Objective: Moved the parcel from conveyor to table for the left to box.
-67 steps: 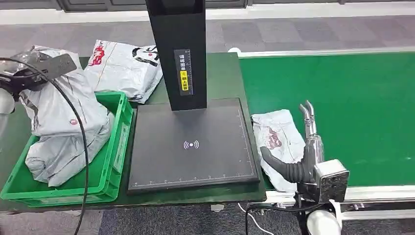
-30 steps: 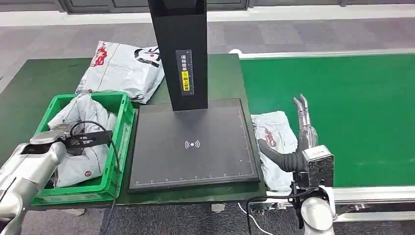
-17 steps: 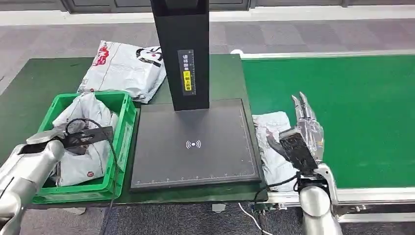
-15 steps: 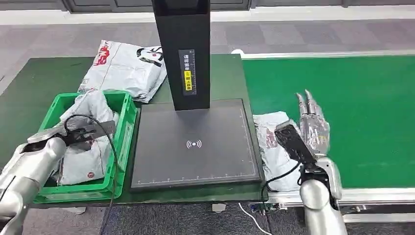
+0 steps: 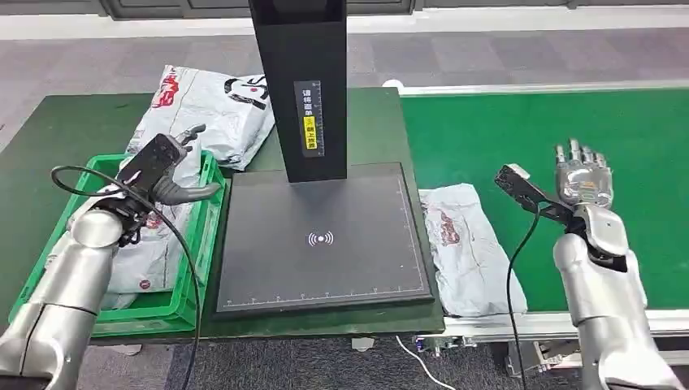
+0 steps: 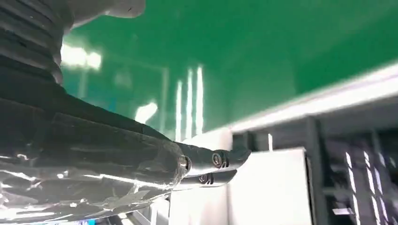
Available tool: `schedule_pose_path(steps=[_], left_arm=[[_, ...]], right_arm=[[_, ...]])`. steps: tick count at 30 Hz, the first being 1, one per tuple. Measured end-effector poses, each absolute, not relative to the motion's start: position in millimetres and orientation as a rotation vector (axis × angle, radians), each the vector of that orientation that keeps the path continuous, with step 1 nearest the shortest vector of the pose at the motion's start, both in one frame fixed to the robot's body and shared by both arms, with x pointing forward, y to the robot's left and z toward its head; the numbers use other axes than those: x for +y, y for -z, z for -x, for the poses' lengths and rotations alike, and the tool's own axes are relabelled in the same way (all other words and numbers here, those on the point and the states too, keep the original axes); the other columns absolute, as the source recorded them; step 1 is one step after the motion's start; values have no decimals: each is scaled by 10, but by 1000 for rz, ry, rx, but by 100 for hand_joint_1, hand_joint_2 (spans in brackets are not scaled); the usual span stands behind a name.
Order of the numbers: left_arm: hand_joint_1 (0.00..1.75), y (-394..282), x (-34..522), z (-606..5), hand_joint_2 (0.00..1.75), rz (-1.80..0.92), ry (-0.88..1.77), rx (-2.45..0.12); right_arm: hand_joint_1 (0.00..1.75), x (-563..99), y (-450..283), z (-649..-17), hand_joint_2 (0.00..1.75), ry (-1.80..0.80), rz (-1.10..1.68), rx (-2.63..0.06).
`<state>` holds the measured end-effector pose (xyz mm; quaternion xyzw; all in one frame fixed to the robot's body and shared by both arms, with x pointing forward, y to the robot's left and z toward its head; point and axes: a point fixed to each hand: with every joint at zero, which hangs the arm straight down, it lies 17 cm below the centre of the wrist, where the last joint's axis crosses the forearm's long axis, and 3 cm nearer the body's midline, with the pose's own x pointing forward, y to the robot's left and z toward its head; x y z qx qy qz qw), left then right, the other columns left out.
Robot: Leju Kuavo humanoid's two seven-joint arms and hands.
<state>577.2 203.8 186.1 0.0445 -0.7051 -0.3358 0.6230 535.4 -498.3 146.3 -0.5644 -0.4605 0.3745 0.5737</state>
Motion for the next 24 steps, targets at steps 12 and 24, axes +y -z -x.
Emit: schedule_pose_path(steps=[12, 24], left_arm=[[0, -1961, 1904, -5642, 175, -41, 735, -1677], [0, -2161, 1669, -5333, 175, 171, 568, -1820]], right_arm=[[0, -4985, -934, -5388, 175, -977, 1168, -1009], [0, -3956, -30, -5121, 175, -1108, 782, -1138]])
